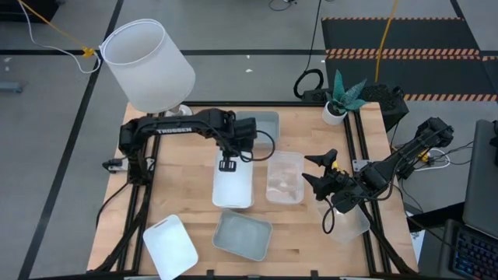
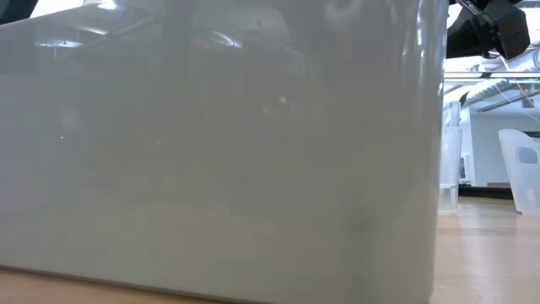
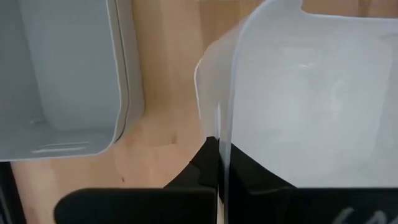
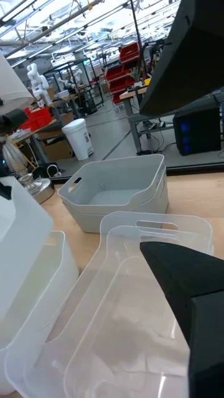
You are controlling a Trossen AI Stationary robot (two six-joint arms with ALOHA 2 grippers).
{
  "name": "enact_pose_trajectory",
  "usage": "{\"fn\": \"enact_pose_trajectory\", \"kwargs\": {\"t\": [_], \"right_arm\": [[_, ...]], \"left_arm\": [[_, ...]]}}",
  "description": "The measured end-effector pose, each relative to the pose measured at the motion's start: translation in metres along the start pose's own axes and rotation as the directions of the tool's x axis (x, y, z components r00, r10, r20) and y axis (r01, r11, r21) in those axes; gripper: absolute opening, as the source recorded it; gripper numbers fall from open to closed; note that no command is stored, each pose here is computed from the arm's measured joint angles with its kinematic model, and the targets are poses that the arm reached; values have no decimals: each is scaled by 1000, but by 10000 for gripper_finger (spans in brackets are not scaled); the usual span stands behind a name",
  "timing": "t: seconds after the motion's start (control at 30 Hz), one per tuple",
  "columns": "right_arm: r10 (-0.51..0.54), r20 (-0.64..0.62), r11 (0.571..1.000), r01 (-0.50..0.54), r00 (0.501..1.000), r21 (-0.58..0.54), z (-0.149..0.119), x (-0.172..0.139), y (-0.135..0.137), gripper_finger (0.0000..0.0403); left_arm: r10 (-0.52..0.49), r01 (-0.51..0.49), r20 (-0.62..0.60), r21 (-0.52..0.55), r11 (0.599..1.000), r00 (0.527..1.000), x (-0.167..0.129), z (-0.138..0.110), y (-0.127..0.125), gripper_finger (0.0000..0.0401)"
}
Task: Stack baskets by color
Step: Stack the right white bin on top of the top white bin
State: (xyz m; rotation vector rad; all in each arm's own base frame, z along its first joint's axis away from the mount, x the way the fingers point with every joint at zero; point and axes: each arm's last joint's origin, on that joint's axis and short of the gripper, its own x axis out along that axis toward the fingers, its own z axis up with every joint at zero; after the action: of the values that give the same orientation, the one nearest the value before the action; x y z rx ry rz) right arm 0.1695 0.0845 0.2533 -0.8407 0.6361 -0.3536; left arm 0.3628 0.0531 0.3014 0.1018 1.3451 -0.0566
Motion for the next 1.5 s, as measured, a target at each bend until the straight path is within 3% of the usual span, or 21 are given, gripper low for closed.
{"fn": "enact_pose_trajectory", "kwargs": {"t": [0.43,0.6,1.03,1.33,1.5], "right_arm": [[0,0,1000,0,1000,0,0,0,0,338],[0,0,1000,0,1000,0,0,0,0,338],[0,0,1000,0,1000,0,0,0,0,338],[0,0,1000,0,1000,0,0,0,0,338],[0,0,1000,0,1000,0,0,0,0,338]], "left_arm": [[-38,38,-62,-4,999,997,10,-9,2,1],[-95,94,-35,-29,995,995,10,-9,7,1],[-62,62,-31,5,998,998,13,-6,8,3],[-49,49,7,-9,999,999,13,-2,8,41],[-25,25,-4,-49,999,1000,13,-2,7,91]]}}
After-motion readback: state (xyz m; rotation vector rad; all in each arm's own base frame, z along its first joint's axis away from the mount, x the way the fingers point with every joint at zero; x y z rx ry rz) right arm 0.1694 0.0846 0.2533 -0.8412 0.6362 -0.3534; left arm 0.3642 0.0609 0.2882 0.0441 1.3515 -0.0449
